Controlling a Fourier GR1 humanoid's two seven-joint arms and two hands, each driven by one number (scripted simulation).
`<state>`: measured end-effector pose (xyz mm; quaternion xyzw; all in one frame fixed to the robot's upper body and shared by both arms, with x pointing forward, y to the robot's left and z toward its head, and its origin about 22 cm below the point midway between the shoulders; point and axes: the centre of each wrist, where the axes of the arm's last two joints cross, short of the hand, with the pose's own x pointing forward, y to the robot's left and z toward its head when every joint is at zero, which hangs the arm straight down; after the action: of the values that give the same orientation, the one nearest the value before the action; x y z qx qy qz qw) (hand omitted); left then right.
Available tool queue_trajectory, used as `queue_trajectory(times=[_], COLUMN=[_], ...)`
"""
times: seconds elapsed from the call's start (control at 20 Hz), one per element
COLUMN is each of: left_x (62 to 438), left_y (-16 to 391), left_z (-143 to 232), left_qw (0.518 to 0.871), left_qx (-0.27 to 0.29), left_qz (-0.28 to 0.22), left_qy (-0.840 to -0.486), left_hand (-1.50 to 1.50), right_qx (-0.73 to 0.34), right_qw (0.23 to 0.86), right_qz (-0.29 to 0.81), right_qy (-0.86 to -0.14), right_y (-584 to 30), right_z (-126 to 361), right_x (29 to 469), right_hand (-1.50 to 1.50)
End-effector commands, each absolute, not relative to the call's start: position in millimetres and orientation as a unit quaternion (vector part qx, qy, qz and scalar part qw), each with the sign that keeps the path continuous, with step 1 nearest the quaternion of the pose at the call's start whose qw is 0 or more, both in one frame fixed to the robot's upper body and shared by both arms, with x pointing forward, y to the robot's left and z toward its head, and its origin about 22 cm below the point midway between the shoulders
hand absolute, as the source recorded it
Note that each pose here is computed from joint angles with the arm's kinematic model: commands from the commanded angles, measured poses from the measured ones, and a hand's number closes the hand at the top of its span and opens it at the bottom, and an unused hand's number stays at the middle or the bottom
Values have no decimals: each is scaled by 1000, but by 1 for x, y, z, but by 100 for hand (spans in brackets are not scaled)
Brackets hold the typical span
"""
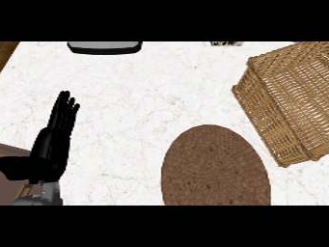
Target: Pick the cupcake from the placemat and place it in the basket
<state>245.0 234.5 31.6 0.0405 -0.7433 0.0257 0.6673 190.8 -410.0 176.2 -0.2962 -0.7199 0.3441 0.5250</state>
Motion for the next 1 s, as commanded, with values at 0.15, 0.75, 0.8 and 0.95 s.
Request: queue_trajectory(times=[0.15,0.75,0.8,0.95], left_x=[238,246,245,241], left_y=[237,229,244,241], left_z=[33,30,42,34], left_qw=[663,665,662,670], left_qx=[39,33,37,35], left_qz=[21,23,17,14], left_qy=[-747,-746,-749,-742], left_hand=[0,0,0,0], right_qx=[-322,-325,-314,-310], right_qw=[525,532,536,540], right_qz=[350,388,387,375], right_qy=[-706,-679,-682,-687], right_y=[-450,-470,-468,-478], right_z=[166,114,122,89], right_x=[219,276,270,269], right_hand=[150,150,150,150])
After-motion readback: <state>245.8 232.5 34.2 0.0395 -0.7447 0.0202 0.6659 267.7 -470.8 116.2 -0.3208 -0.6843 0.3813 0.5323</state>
